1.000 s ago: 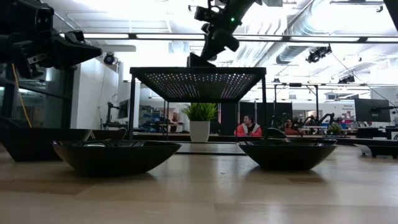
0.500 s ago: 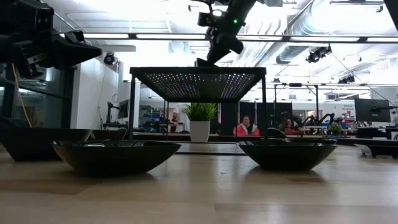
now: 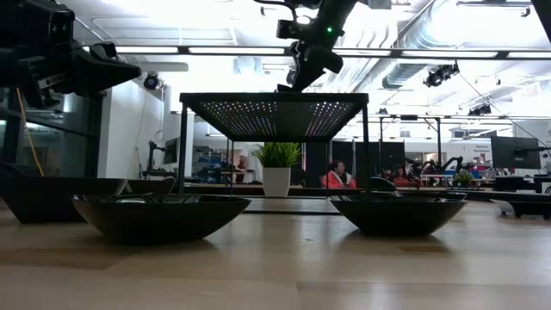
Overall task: Pick & Place Mini shaped plates
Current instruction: Stack the distorted square plate on top of the distorted square plate on the shelf
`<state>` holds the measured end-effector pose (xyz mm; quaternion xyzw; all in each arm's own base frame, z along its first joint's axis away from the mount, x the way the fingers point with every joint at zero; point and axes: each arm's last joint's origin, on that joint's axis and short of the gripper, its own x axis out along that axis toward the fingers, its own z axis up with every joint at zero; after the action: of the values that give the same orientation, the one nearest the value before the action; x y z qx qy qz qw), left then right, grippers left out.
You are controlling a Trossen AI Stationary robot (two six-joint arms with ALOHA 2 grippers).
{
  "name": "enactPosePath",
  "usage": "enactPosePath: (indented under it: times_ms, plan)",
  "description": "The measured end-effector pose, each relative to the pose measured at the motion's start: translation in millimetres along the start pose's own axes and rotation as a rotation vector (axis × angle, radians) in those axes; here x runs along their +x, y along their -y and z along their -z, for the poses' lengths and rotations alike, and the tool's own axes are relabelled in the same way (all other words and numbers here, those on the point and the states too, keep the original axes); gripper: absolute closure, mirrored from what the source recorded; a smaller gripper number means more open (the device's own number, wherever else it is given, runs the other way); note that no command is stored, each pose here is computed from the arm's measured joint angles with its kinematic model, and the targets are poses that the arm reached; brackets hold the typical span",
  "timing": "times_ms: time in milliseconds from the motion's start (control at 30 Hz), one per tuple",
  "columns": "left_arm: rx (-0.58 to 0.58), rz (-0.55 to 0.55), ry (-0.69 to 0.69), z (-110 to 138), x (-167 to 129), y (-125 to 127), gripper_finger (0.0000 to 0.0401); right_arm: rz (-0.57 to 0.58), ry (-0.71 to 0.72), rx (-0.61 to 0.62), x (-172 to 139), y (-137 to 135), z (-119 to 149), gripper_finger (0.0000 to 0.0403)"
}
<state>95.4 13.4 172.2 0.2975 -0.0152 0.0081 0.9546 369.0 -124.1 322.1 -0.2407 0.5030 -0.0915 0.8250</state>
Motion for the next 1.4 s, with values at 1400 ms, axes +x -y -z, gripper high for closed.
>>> enactPosePath:
  times_ms: [1400]
  plan:
    - [0.0, 0.0, 0.0, 0.1, 0.0, 0.1, 0.04, -0.045, 0.006, 0.045, -0.1, -2.2, 0.8, 0.0383]
